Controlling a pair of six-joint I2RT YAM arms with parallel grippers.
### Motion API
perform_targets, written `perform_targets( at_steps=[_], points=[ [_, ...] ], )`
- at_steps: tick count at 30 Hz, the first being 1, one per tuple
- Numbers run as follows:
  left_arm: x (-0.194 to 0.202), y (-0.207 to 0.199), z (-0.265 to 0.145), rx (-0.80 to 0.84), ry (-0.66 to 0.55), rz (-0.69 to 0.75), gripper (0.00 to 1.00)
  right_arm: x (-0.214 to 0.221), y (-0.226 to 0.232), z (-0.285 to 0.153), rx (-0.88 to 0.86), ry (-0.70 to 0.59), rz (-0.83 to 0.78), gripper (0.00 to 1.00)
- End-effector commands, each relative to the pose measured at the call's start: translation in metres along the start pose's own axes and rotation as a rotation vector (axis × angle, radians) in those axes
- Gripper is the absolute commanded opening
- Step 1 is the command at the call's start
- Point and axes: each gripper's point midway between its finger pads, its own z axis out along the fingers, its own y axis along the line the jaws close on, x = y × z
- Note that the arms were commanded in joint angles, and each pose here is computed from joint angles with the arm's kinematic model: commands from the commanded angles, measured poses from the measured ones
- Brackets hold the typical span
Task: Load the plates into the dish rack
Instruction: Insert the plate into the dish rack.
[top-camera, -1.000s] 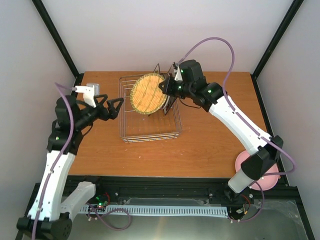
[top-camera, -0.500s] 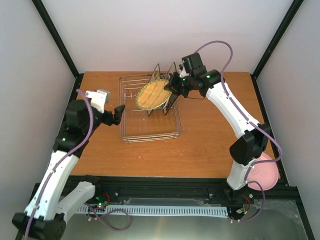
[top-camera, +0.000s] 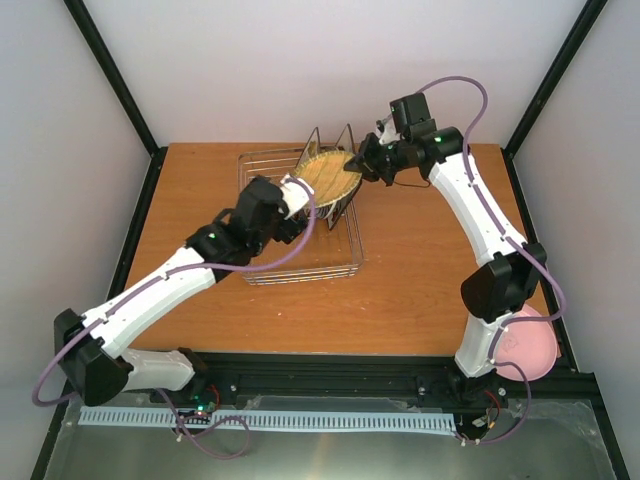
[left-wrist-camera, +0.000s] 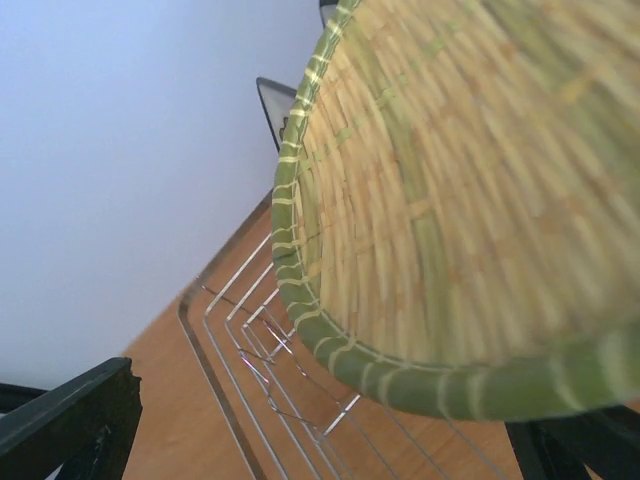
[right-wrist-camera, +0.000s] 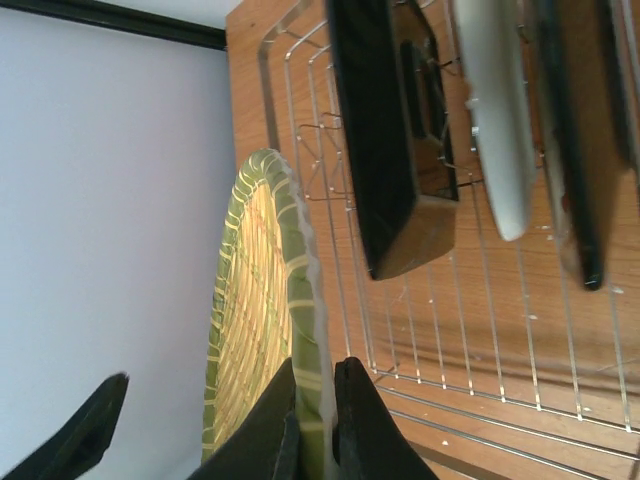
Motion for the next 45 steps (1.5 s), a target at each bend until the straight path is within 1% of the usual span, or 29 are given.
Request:
perform_targets(
  at_steps=[1, 4, 8, 11, 13, 14, 15, 16, 17, 18, 19, 20, 24, 26, 27, 28, 32, 33, 36, 38, 40, 41, 42, 45],
  points=[
    [-0.026, 0.008, -0.01, -0.183, -0.028, 0.208, 1.0, 0.0, -0.001, -0.003, -0.025, 0.042, -0.005, 0.03],
    [-0.03, -0.014, -0.009, -0.17, -0.037, 0.297, 1.0, 0.001, -0.001, -0.001, -0.033, 0.06, -0.003, 0.03],
    [-0.012, -0.048, 0.003, -0.132, 0.004, 0.421, 1.0, 0.004, -0.001, 0.003, -0.043, 0.088, -0.001, 0.03],
    [-0.012, -0.056, 0.004, -0.117, -0.004, 0.444, 0.99, 0.006, -0.002, 0.004, -0.042, 0.102, -0.007, 0.03],
    [-0.016, -0.056, 0.004, -0.118, -0.017, 0.444, 0.96, 0.008, -0.003, 0.004, -0.043, 0.112, -0.006, 0.03],
    [-0.018, -0.055, 0.004, -0.123, -0.02, 0.446, 0.92, 0.01, -0.002, 0.004, -0.047, 0.116, -0.007, 0.03],
    [-0.017, -0.055, 0.005, -0.126, -0.017, 0.453, 0.82, 0.011, -0.002, 0.004, -0.051, 0.119, -0.004, 0.03],
    [-0.016, -0.055, 0.007, -0.132, -0.016, 0.458, 0.7, 0.012, -0.002, 0.004, -0.054, 0.122, -0.004, 0.03],
    [-0.015, -0.057, 0.008, -0.135, -0.014, 0.463, 0.61, 0.013, -0.002, 0.004, -0.054, 0.123, -0.004, 0.03],
    [-0.015, -0.058, 0.01, -0.135, -0.011, 0.465, 0.58, 0.014, -0.002, 0.004, -0.054, 0.126, -0.004, 0.03],
    [-0.014, -0.058, 0.012, -0.138, -0.005, 0.464, 0.57, 0.015, -0.001, 0.004, -0.055, 0.128, -0.007, 0.03],
    [-0.018, -0.057, 0.013, -0.152, -0.017, 0.447, 0.54, 0.017, -0.001, 0.004, -0.055, 0.13, -0.007, 0.03],
    [-0.023, -0.055, 0.017, -0.18, -0.017, 0.408, 0.3, 0.025, -0.003, 0.006, -0.056, 0.144, -0.005, 0.03],
    [-0.026, -0.059, 0.017, -0.15, -0.025, 0.383, 0.16, 0.028, -0.005, 0.008, -0.057, 0.151, -0.002, 0.03],
    [-0.027, -0.061, 0.016, -0.125, -0.028, 0.368, 0.07, 0.03, -0.006, 0.009, -0.059, 0.155, -0.002, 0.03],
    [-0.027, -0.065, 0.015, -0.09, -0.032, 0.345, 0.02, 0.031, -0.008, 0.009, -0.058, 0.16, 0.001, 0.03],
    [-0.036, -0.074, 0.005, 0.01, -0.06, 0.26, 0.01, 0.032, -0.008, 0.01, -0.062, 0.161, -0.004, 0.03],
    [-0.038, -0.074, 0.003, 0.034, -0.062, 0.233, 0.01, 0.032, -0.008, 0.01, -0.064, 0.162, -0.003, 0.04],
    [-0.041, -0.071, -0.004, 0.078, -0.063, 0.159, 0.01, 0.03, -0.006, 0.01, -0.07, 0.159, -0.008, 0.13],
    [-0.04, -0.063, -0.007, 0.078, -0.052, 0.116, 0.01, 0.027, -0.003, 0.009, -0.074, 0.142, -0.017, 0.29],
    [-0.036, -0.051, -0.008, 0.073, -0.026, 0.075, 0.01, 0.023, 0.002, 0.005, -0.082, 0.121, -0.025, 0.38],
    [-0.035, -0.045, -0.01, 0.062, -0.022, 0.058, 0.01, 0.02, 0.004, 0.003, -0.089, 0.109, -0.027, 0.43],
    [-0.034, -0.037, -0.012, 0.057, -0.022, 0.038, 0.01, 0.017, 0.006, 0.0, -0.098, 0.096, -0.026, 0.47],
    [-0.03, -0.022, -0.02, 0.031, -0.014, 0.003, 0.01, 0.005, 0.013, -0.012, -0.126, 0.047, -0.034, 0.48]
  ],
)
